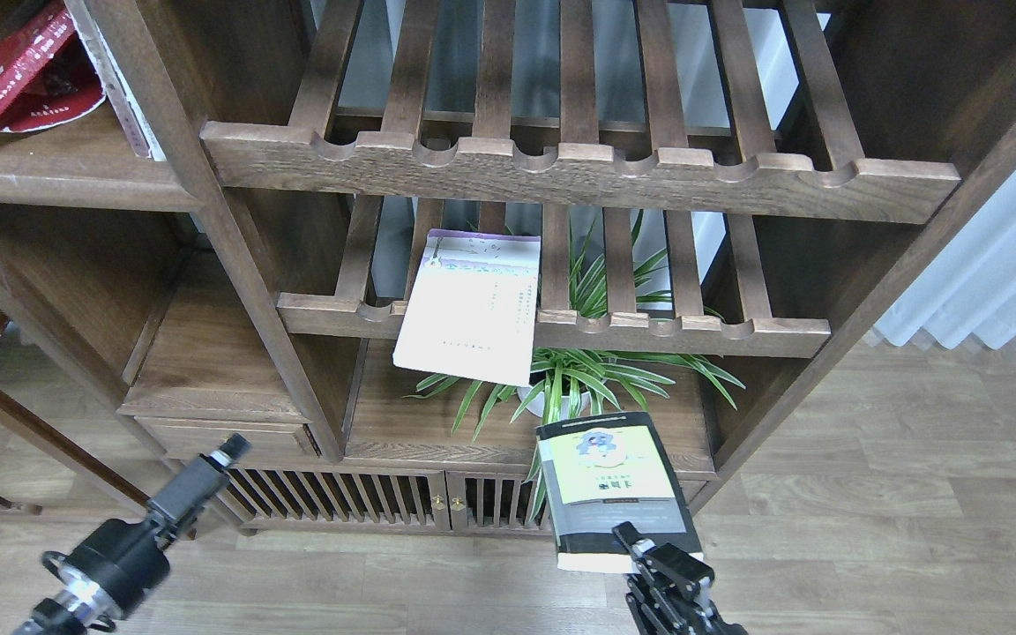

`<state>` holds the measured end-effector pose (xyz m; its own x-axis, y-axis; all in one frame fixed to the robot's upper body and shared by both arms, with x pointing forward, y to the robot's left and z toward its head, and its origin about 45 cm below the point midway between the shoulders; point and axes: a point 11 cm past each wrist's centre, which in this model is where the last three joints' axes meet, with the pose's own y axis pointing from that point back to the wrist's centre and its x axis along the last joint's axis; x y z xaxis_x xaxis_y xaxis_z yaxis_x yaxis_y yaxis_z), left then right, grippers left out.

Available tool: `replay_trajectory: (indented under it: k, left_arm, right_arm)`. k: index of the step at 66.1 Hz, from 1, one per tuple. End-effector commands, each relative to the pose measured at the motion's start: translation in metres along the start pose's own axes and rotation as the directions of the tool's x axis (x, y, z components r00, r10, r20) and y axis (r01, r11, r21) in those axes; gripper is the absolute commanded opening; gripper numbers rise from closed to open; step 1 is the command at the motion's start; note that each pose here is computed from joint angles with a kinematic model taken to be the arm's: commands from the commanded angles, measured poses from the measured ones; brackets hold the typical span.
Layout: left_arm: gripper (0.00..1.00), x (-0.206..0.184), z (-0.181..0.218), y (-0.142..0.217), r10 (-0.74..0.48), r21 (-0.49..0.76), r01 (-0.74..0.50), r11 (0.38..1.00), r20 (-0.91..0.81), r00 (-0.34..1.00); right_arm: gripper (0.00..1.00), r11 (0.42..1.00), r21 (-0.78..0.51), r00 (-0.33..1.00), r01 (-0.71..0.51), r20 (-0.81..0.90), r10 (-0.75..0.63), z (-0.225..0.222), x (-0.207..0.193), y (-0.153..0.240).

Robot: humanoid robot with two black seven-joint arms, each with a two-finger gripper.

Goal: Organize books on shelf
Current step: 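Lower the book and pass it from the right to the left gripper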

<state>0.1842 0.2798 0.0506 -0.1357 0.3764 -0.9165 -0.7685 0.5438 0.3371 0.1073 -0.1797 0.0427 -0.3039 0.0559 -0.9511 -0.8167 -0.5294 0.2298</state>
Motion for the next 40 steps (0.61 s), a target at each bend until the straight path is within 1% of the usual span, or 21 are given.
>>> replay_trajectory:
  k: [1,5,9,17,27,40]
  left_arm:
    - [1.0,0.003,-0.016,0.0,0.004,0.025,-0.002,1.0,-0.064,0.998]
    - [1.0,0.003,-0.021,-0.001,0.002,0.032,0.0,1.0,-0.088,0.996]
    - [1.0,0.004,-0.035,-0.001,0.006,0.058,0.001,0.998,-0.13,0.992]
    - [1.0,0.003,-0.055,-0.006,0.005,0.098,0.011,0.995,-0.164,0.986]
    - [0.99,-0.001,-0.077,-0.013,-0.006,0.127,0.032,0.991,-0.2,0.98]
    - [0.96,0.008,-0.099,-0.02,0.025,0.152,0.012,0.988,-0.237,0.971]
  right_arm:
    - [0.11,0.998,-0.066,1.0,0.01,0.009,-0.01,0.026,0.004,-0.02]
    - [0.11,0.996,-0.091,1.0,-0.001,0.012,0.002,0.036,0.011,-0.025]
    - [0.13,0.989,-0.143,1.0,-0.029,-0.009,0.028,0.049,0.021,-0.029]
    - [0.13,0.98,-0.198,1.0,-0.03,-0.007,0.029,0.067,0.024,-0.033]
    - [0.12,0.975,-0.223,1.0,-0.016,0.007,0.018,0.078,0.022,-0.037]
    - [0.12,0.965,-0.262,1.0,-0.015,0.008,0.018,0.094,0.024,-0.035]
